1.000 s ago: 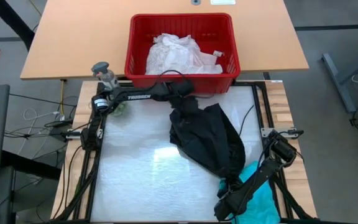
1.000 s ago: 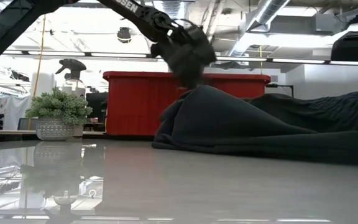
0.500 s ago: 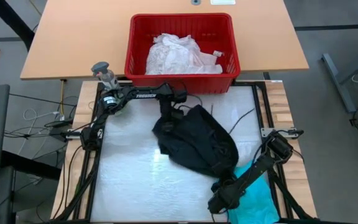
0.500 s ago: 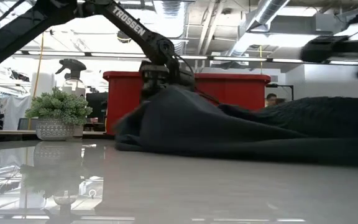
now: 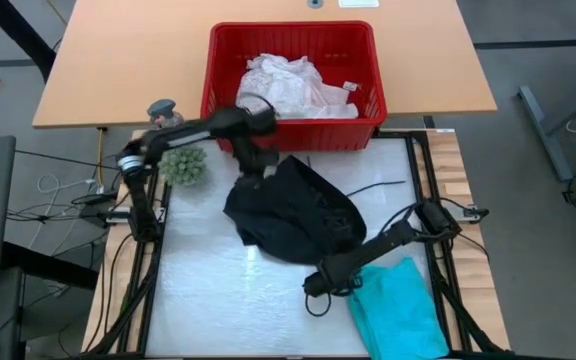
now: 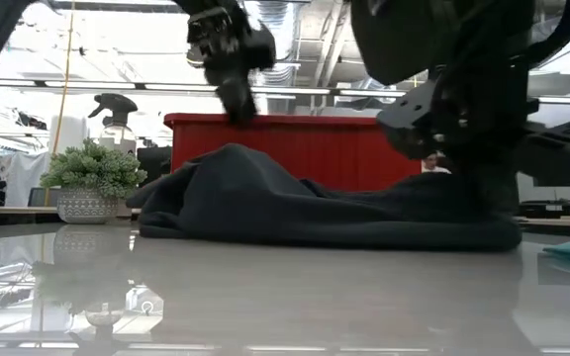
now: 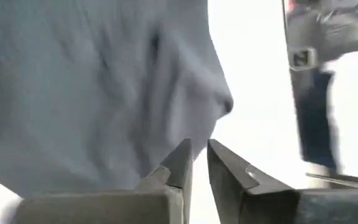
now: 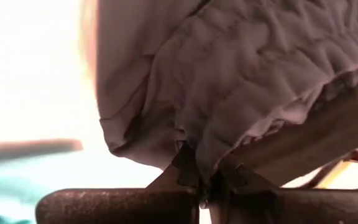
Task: Fold Laundry from Bin
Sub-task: Fold the black shorts
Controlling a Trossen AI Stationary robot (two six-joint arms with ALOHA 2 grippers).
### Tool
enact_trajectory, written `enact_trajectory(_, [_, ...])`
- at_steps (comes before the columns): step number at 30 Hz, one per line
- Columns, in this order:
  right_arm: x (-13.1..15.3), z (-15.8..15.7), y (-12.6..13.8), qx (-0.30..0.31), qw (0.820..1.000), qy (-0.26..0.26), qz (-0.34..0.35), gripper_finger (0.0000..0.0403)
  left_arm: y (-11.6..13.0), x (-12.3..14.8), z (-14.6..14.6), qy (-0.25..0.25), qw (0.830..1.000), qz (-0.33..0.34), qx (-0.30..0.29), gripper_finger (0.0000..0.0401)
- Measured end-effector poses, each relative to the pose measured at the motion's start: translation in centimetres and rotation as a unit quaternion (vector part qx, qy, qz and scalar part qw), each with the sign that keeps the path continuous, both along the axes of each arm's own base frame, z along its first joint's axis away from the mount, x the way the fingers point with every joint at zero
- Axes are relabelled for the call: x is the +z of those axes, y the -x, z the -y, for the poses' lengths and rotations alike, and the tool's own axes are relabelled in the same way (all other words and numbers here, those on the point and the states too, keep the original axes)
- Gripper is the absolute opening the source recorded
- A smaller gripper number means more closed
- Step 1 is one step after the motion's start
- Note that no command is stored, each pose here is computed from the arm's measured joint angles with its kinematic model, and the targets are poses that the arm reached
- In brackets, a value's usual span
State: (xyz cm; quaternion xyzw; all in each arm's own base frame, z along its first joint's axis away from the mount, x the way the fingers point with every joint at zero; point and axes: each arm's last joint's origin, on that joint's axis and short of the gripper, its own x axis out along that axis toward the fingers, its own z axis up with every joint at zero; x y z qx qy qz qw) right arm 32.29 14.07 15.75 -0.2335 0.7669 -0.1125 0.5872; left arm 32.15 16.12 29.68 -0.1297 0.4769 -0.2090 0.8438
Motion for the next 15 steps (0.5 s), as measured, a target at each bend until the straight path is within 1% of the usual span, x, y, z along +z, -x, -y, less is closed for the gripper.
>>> enact_trajectory(1, [0.0, 0.0, -0.1, 0.005, 1.0, -0.004, 0.002, 0.0033, 0.1, 1.1, -0.2, -0.042, 0.998, 0.05, -0.018, 0.0025])
enact_trajectory(3, [-0.2, -0.1, -0.3, 0.021, 1.0, -0.014, 0.005, 0.0033, 0.1, 2.8, -0.4, -0.132, 0.983, 0.123, -0.046, 0.0024])
enact_trajectory(5, [-0.3, -0.3, -0.5, 0.035, 0.999, -0.025, 0.008, 0.0033, -0.3, 3.7, -0.7, -0.223, 0.956, 0.172, -0.08, 0.0032])
enact_trajectory(6, [-0.3, -0.5, -0.5, 0.042, 0.999, -0.028, 0.011, 0.0032, -0.5, 3.9, -0.8, -0.255, 0.944, 0.187, -0.095, 0.004])
enact_trajectory(8, [-0.4, -0.8, -0.6, 0.058, 0.997, -0.04, 0.01, 0.0032, -1.0, 3.8, -1.1, -0.288, 0.929, 0.204, -0.111, 0.0059])
enact_trajectory(10, [-0.4, -1.3, -0.5, 0.077, 0.996, -0.047, 0.009, 0.0034, -1.7, 3.2, -1.5, -0.304, 0.919, 0.215, -0.128, 0.0083])
enact_trajectory(13, [-0.5, -2.1, -0.3, 0.106, 0.993, -0.057, 0.009, 0.0034, -2.9, 0.9, -2.2, -0.31, 0.915, 0.203, -0.161, 0.012])
enact_trajectory(15, [-0.5, -2.6, -0.3, 0.122, 0.99, -0.064, 0.013, 0.0033, -3.9, -1.1, -2.7, -0.31, 0.916, 0.187, -0.174, 0.0144])
